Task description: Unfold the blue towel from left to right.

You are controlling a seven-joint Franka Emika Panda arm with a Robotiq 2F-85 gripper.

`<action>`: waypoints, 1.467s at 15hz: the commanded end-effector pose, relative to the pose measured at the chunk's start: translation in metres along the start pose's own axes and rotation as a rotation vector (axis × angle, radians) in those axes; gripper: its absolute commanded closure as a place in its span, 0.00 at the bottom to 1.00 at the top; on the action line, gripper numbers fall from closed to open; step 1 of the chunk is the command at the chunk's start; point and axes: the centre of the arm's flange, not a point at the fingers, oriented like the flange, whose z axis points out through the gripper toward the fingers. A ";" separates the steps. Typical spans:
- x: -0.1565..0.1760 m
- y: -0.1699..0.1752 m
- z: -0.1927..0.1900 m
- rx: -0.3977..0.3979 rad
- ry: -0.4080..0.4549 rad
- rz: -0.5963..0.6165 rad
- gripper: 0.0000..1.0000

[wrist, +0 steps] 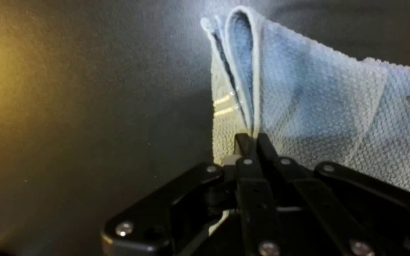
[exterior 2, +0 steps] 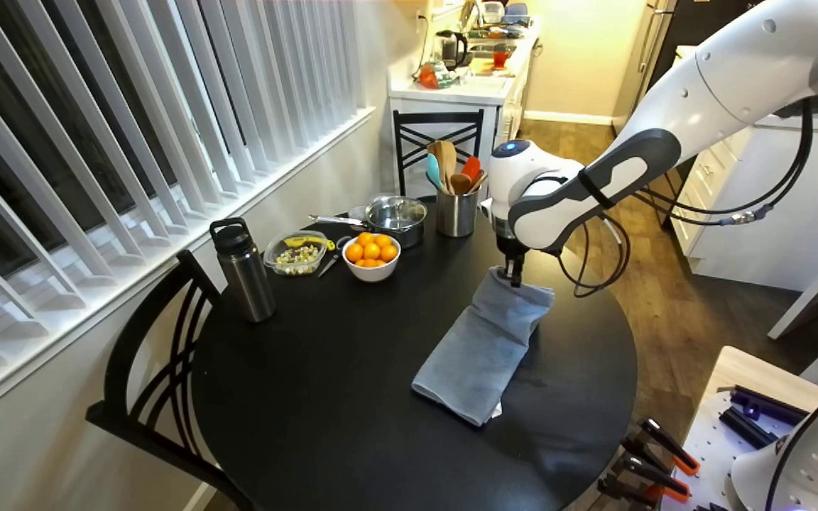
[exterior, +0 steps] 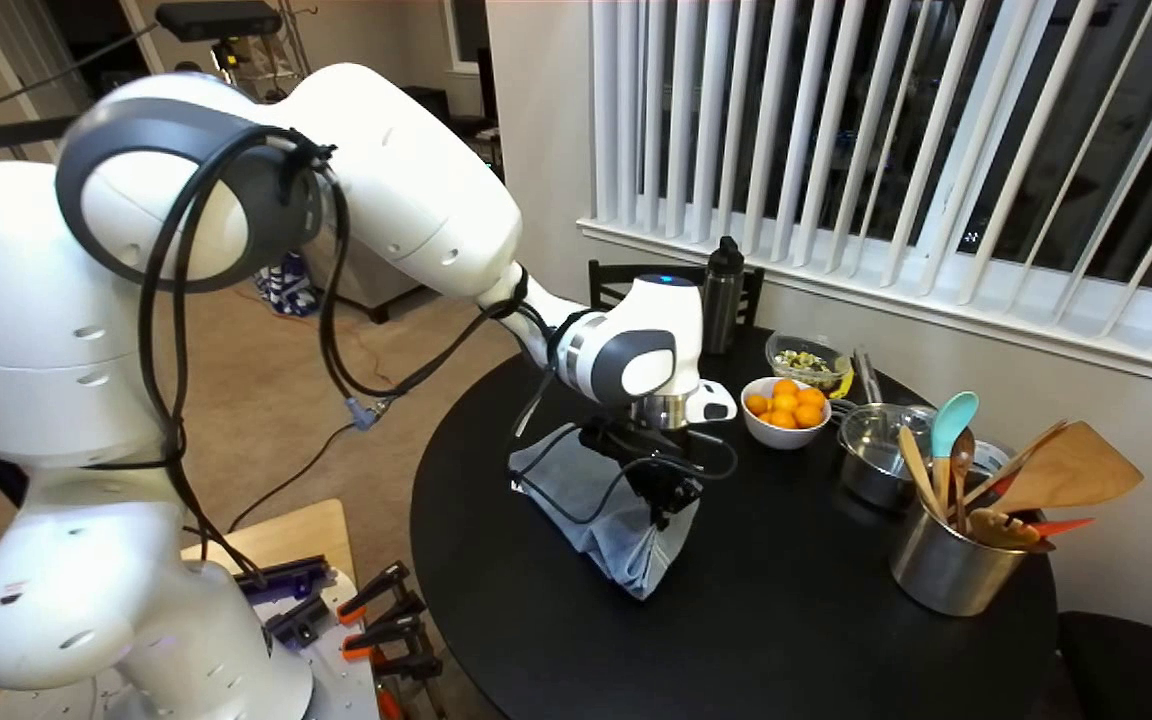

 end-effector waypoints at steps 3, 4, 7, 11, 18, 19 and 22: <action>-0.016 0.015 -0.022 -0.038 -0.086 0.013 0.98; -0.015 0.016 -0.024 -0.048 -0.084 0.016 0.98; -0.007 0.021 -0.026 -0.068 -0.074 0.020 0.98; -0.013 0.028 -0.027 -0.008 -0.039 -0.032 0.98; -0.011 0.033 -0.021 -0.025 -0.055 -0.012 0.94; -0.012 0.034 -0.022 -0.025 -0.055 -0.010 0.94; -0.012 0.034 -0.022 -0.025 -0.055 -0.010 0.94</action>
